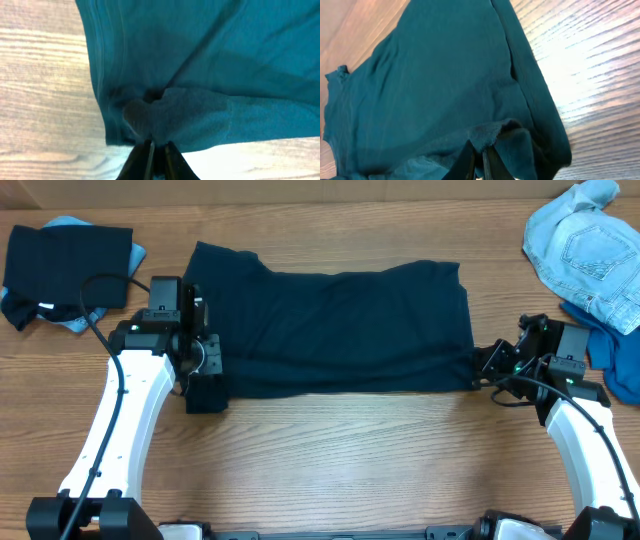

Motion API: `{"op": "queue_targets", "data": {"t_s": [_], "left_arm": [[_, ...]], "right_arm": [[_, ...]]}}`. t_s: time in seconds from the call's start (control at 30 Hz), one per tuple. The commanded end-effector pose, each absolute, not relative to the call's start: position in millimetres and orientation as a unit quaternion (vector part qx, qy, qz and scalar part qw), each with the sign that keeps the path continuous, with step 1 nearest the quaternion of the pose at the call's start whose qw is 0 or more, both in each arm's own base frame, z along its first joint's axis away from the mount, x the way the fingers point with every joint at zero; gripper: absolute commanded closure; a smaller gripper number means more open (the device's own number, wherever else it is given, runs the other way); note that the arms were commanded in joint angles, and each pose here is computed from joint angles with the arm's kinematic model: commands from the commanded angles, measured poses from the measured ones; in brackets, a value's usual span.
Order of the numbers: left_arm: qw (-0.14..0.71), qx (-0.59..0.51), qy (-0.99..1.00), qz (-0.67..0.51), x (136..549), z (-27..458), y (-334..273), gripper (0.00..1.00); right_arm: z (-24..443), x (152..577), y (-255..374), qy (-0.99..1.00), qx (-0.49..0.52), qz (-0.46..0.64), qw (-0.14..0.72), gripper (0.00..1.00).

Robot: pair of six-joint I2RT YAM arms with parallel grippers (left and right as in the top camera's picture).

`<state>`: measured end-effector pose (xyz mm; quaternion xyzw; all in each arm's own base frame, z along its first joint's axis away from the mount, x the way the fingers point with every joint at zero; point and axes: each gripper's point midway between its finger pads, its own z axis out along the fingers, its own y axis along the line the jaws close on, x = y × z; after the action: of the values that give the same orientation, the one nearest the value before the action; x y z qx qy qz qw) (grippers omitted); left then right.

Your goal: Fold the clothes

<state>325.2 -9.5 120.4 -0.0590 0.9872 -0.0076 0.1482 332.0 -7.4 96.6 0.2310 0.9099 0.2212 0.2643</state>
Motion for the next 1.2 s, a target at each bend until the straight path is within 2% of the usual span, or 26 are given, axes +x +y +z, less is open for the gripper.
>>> {"op": "queue_targets", "data": {"t_s": [0.0, 0.03, 0.07, 0.1, 0.17, 0.3, 0.37, 0.5, 0.57, 0.67, 0.93, 1.17], "left_arm": [[0.163, -0.046, 0.985, 0.003, 334.6, 124.0, -6.8, 0.86], [0.165, -0.044, 0.985, 0.004, 335.5, 124.2, -6.9, 0.85], [0.165, -0.042, 0.985, 0.004, 336.0, 124.0, -6.9, 0.84], [0.165, -0.038, 0.986, 0.005, 336.2, 123.5, -6.7, 0.83], [0.165, -0.039, 0.985, 0.016, 336.5, 123.1, -3.0, 0.81], [0.170, -0.038, 0.985, 0.019, 338.6, 123.9, -1.9, 0.79], [0.167, -0.036, 0.985, 0.017, 337.6, 123.5, -3.0, 0.80], [0.152, -0.031, 0.988, -0.009, 331.0, 121.2, -12.0, 0.81], [0.149, -0.027, 0.988, -0.032, 329.9, 121.0, -20.2, 0.81], [0.147, -0.021, 0.987, -0.068, 329.3, 122.0, -33.1, 0.83], [0.141, 0.007, 0.985, -0.104, 325.4, 123.6, -58.4, 0.84], [0.137, 0.042, 0.984, -0.104, 320.5, 123.3, -79.5, 0.82]], "right_arm": [[109.3, 342.2, -10.3, 0.902, 0.237, 0.225, 0.281, 0.93], [108.7, 342.1, -10.3, 0.903, 0.237, 0.225, 0.280, 0.88], [107.9, 342.2, -10.3, 0.903, 0.238, 0.225, 0.279, 0.76], [106.6, 342.0, -10.2, 0.903, 0.238, 0.225, 0.277, 0.69], [103.0, 340.7, -9.9, 0.905, 0.240, 0.225, 0.270, 0.45], [98.1, 340.8, -9.9, 0.906, 0.242, 0.225, 0.263, 0.39], [98.0, 340.5, -9.1, 0.907, 0.241, 0.227, 0.262, 0.44], [97.9, 336.7, 3.7, 0.910, 0.225, 0.244, 0.249, 0.67], [96.4, 337.1, 12.2, 0.914, 0.210, 0.245, 0.246, 0.70], [85.3, 337.4, 26.9, 0.922, 0.194, 0.246, 0.228, 0.81], [33.5, 338.7, 37.5, 0.933, 0.204, 0.246, 0.162, 0.89], [35.2, 364.6, 37.0, 0.922, 0.197, 0.260, 0.207, 0.89]]}}
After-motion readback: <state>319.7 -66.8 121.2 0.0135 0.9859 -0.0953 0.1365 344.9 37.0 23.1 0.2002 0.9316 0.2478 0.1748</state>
